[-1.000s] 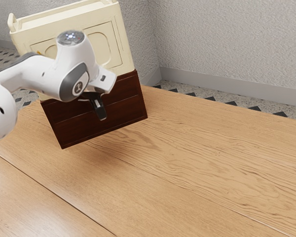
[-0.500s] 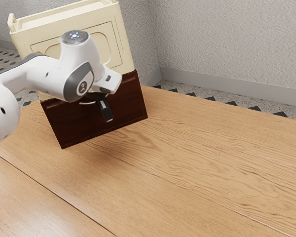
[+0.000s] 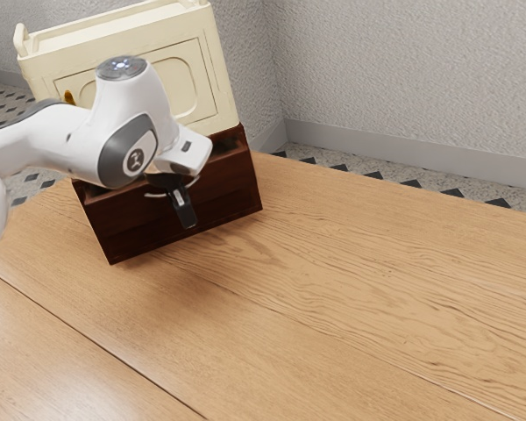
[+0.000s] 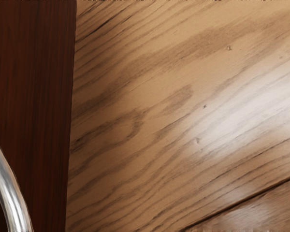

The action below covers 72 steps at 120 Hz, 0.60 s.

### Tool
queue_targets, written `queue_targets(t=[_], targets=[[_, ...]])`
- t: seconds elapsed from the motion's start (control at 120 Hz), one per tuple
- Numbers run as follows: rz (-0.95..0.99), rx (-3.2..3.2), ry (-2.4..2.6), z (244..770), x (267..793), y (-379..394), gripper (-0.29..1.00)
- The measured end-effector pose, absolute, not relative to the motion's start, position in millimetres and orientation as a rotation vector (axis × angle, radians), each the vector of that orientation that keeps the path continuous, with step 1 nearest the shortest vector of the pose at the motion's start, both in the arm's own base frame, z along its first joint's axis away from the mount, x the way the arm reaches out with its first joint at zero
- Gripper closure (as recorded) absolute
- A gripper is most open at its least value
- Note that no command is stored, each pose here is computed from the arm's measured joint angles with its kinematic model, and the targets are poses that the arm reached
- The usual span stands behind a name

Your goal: Pull the drawer handle with one arm to open the drawer

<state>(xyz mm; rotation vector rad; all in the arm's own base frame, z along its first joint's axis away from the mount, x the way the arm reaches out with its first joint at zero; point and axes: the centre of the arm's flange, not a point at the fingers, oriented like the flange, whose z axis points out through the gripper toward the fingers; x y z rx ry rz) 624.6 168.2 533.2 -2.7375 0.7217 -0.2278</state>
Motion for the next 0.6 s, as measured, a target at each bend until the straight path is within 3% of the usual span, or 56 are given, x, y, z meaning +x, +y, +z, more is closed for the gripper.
queue_targets(t=[0.6], targets=[[-0.235, -2.753, 0.763, 547, 603, 134, 0.07]])
